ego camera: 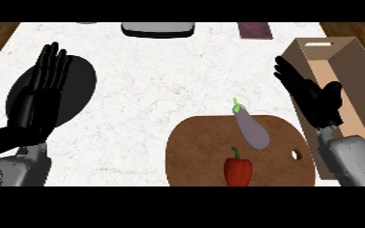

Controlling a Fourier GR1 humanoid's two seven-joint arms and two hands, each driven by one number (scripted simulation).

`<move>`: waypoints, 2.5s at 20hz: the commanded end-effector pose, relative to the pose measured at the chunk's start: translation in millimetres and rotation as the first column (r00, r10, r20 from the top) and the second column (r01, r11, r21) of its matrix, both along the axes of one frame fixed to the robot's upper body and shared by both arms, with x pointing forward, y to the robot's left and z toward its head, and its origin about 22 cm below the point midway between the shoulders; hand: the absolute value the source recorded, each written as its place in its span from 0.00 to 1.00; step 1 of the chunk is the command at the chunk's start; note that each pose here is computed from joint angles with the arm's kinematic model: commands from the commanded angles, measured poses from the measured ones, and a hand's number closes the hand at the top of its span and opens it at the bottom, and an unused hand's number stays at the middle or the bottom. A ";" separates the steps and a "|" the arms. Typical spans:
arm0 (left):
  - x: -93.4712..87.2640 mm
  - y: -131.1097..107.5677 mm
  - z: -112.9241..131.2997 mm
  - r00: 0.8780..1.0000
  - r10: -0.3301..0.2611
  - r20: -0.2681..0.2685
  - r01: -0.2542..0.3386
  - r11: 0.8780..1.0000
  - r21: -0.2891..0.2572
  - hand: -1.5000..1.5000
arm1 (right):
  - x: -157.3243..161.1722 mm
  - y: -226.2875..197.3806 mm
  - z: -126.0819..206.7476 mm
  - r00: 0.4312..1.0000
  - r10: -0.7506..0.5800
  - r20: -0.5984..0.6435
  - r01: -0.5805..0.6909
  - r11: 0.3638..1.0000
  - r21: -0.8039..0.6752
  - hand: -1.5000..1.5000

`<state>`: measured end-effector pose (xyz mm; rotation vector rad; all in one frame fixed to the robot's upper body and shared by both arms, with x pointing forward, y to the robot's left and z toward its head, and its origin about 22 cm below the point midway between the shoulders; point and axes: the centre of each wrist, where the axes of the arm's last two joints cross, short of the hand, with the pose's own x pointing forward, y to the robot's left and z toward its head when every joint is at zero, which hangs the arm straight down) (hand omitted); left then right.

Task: Pick the bell pepper from the cutting board and place it in the cardboard box

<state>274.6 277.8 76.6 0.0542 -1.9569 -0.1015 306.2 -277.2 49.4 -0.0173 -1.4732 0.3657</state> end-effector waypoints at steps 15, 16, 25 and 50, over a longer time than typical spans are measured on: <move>-40.8 63.6 -40.8 0.854 0.127 -0.504 -0.188 0.980 -0.071 0.50 | -136.3 22.2 61.8 0.705 -0.264 0.658 0.377 0.926 -0.033 0.00; -43.0 56.9 -48.0 0.849 0.126 -0.512 -0.189 0.979 -0.073 0.50 | -149.2 35.8 63.6 0.726 -0.239 0.645 0.352 0.935 -0.049 0.00; -42.7 54.8 -41.4 0.854 0.111 -0.508 -0.155 0.987 -0.045 0.50 | -181.2 14.3 73.7 0.971 -0.059 0.232 0.211 0.670 -0.712 0.00; -24.8 32.2 -24.6 0.869 0.070 -0.490 -0.122 0.990 -0.076 0.50 | -153.3 126.7 90.3 0.940 -0.228 -0.253 -0.092 0.544 -0.834 0.00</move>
